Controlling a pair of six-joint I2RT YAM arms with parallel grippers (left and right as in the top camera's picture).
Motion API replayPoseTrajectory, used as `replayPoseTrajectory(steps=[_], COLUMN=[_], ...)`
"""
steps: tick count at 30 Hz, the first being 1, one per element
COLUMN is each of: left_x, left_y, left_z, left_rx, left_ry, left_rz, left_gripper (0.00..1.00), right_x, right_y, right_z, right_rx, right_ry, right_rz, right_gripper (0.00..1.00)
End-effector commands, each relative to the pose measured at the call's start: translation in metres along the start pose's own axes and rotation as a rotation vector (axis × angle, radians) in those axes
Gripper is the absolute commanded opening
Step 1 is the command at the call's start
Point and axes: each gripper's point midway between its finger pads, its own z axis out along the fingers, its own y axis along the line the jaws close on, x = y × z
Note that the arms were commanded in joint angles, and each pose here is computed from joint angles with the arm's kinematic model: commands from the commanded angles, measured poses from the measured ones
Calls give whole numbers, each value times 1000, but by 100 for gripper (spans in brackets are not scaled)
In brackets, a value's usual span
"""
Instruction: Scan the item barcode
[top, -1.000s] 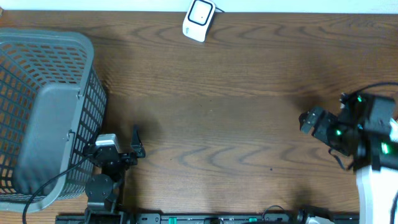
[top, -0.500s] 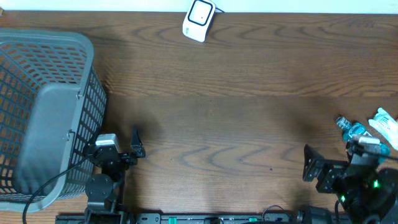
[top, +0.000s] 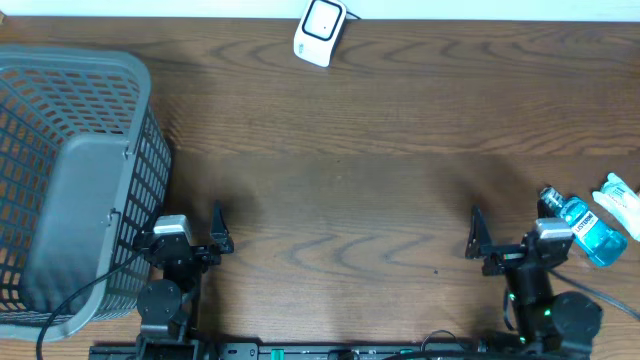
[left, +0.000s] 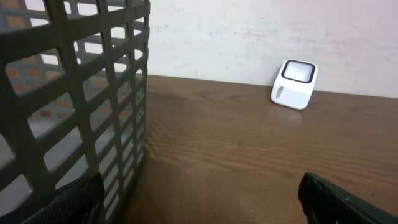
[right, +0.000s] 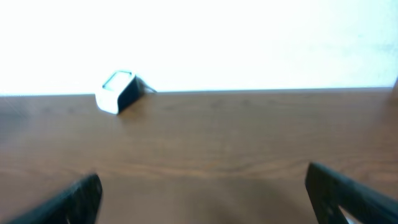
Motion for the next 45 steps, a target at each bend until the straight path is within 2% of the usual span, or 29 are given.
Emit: replayPoseTrajectory(steps=[1, 5, 9, 15, 45], left_x=[17, 17, 17, 17, 16], left_y=[5, 5, 6, 6, 12], left_z=[1, 1, 1, 1, 1], left_rx=[-26, -26, -26, -26, -51], left_ry=[48, 48, 48, 48, 43], left_rz=[-3, -3, -3, -3, -6], left_gripper=[100, 100, 100, 100, 100], right_x=[17, 36, 62, 62, 62], right_y=[6, 3, 7, 21, 21], right_z=[9, 18, 22, 21, 21], right_rx=[-47, -51, -64, -125, -124], right_ry=[-52, -78, -3, -2, -2], right_rz=[-15, -23, -7, -11, -11], right_gripper=[99, 99, 99, 99, 99])
